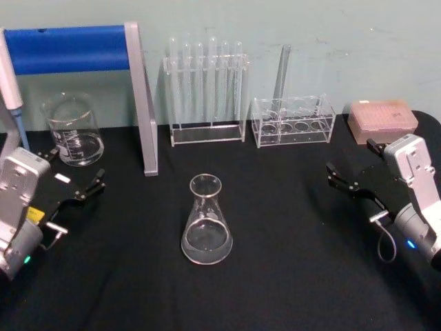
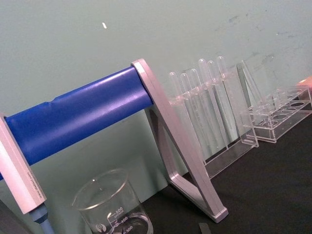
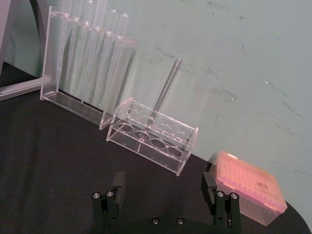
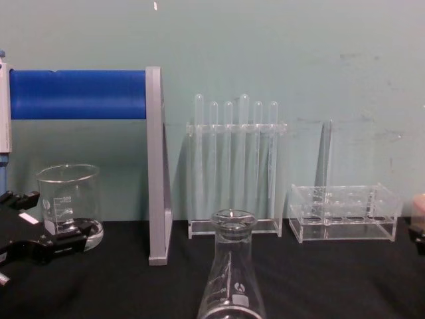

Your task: Grasp the erlenmeyer flask with one hand, shake it three times, then place it back.

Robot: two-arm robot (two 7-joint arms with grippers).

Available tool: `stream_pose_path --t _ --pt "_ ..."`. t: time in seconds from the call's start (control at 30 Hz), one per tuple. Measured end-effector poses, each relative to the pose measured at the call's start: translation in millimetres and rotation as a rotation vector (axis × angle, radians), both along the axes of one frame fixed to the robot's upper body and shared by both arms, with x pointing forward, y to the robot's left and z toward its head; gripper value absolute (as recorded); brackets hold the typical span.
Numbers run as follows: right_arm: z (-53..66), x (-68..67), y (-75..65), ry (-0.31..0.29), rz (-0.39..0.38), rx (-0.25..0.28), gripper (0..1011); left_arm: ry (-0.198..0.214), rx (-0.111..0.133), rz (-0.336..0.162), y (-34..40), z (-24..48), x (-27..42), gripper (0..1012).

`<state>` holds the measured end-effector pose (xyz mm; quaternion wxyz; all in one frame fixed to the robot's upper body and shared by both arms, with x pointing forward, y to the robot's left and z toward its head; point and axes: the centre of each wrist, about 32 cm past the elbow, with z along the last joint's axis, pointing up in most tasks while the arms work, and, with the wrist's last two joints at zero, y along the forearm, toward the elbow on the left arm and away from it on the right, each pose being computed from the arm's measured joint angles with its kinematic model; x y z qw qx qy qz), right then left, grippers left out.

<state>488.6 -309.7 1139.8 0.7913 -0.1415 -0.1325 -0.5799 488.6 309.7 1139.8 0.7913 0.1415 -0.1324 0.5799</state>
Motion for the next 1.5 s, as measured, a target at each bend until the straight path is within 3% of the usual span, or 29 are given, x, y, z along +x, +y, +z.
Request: stream_pose_path --t 1.03,1.37,1.5 --pt "0.2 0.1 -0.3 0.001 0.004 0.003 1000 0.0 0.0 0.0 0.0 0.0 0.0 1001" --pt "2.4 -4.9 4.7 0.03 0.066 0.077 1000 0.0 0.0 0.0 0.0 0.0 0.0 1001" --pt "4.5 -9.5 12.3 0.049 0.132 0.127 1000 0.0 0.0 0.0 0.0 0.0 0.0 1001"
